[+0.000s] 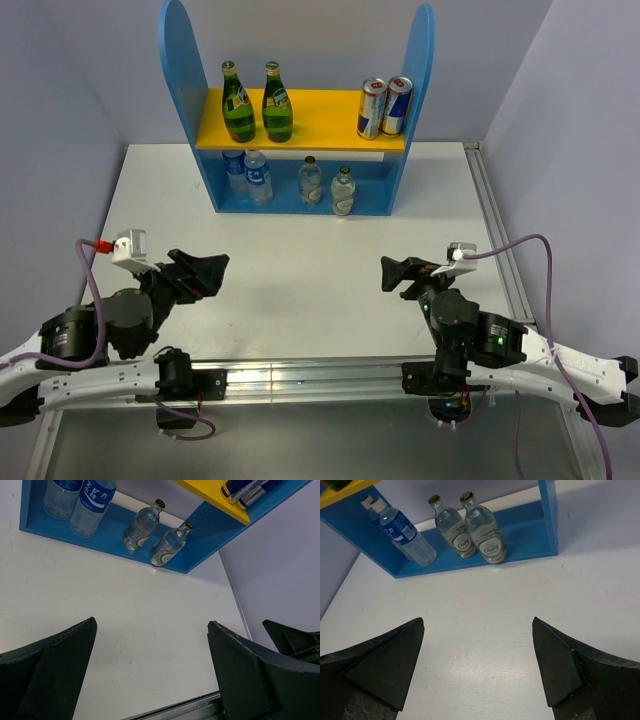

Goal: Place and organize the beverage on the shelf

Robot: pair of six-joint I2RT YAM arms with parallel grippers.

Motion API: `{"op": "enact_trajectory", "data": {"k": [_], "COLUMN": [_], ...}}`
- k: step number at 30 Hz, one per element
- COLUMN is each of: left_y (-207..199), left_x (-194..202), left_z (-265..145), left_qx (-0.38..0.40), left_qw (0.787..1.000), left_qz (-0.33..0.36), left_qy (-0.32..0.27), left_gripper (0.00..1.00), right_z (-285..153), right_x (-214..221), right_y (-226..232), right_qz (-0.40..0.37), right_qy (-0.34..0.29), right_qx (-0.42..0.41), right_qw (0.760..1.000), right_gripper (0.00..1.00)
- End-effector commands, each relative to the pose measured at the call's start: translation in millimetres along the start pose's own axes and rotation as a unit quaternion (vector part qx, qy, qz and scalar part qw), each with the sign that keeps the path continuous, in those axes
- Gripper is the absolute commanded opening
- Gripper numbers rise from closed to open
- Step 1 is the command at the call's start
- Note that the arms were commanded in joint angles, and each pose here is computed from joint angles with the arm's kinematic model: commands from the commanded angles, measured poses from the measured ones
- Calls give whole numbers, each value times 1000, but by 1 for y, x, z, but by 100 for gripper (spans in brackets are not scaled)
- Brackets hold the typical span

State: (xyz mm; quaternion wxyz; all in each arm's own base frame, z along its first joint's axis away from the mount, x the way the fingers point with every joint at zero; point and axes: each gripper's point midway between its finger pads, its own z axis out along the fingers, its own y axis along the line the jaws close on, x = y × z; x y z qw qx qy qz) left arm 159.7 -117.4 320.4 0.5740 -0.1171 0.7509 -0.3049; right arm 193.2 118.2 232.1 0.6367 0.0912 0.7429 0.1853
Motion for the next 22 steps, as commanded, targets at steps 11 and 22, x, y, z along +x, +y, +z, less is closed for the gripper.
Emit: {"op": "enact_trajectory", "data": {"k": [11,22], "left_y": [8,10], "left_x": [23,21], "left_z": [18,16], "left_qx": [-73,-64], "left_qw": [995,996], "left_qz": [71,59], "left_qy": [5,-1], "left_gripper": [99,99], "right_z": [-1,-1], "right_x": [-5,-6], "right_y": [9,12], "right_qz": [7,7], "right_qy": [-6,-4], "right_qx": [-26,-24], "right_qw": [1000,1000], "right_gripper": [96,96]}}
